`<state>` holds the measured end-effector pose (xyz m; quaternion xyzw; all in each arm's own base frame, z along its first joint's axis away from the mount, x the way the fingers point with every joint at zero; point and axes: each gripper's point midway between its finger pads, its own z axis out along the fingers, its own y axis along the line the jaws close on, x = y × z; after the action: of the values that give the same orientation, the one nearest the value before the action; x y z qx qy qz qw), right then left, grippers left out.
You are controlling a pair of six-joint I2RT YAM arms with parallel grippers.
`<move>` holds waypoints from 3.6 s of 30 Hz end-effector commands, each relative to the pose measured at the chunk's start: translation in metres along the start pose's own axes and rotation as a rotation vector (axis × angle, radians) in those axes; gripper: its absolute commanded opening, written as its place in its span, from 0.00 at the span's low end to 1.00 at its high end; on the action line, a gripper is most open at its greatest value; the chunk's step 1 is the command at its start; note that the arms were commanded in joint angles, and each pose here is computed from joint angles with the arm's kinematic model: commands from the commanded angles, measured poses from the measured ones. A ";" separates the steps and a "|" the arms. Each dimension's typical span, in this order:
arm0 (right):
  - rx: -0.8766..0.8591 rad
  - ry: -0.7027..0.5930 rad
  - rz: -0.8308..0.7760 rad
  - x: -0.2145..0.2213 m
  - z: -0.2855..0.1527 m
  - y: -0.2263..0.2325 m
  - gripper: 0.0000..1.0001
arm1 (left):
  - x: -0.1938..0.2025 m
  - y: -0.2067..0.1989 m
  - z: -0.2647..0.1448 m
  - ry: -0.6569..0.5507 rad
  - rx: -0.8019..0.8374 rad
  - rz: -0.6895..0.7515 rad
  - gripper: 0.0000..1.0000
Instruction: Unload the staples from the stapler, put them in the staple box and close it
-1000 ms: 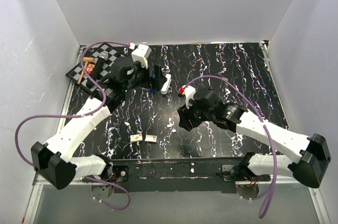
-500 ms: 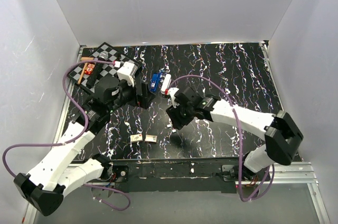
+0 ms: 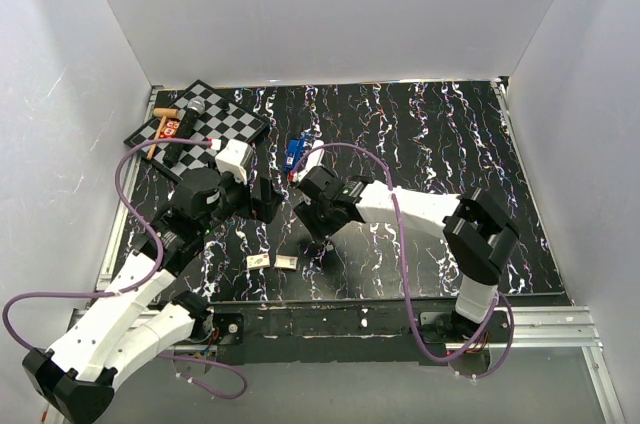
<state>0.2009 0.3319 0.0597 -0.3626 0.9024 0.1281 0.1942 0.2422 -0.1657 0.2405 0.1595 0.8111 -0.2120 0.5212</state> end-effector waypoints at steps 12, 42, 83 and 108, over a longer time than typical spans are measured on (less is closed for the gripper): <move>0.124 0.022 0.280 -0.010 0.020 0.000 0.61 | -0.017 0.012 -0.028 -0.184 -0.045 0.023 0.98; 0.153 0.100 0.286 -0.002 0.039 0.006 0.38 | -0.017 0.013 -0.031 -0.190 -0.051 0.024 0.98; -0.155 -0.082 -0.202 -0.019 -0.029 0.092 0.19 | -0.030 0.030 -0.052 -0.293 -0.144 0.000 0.98; -0.288 -0.028 -0.470 -0.022 -0.001 0.127 0.21 | -0.031 0.037 -0.057 -0.319 -0.182 -0.012 0.98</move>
<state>0.1244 0.4189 0.0711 -0.5651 0.7841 0.1978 0.1637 0.2260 -0.1106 0.2844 0.0807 0.7363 -0.1712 0.6496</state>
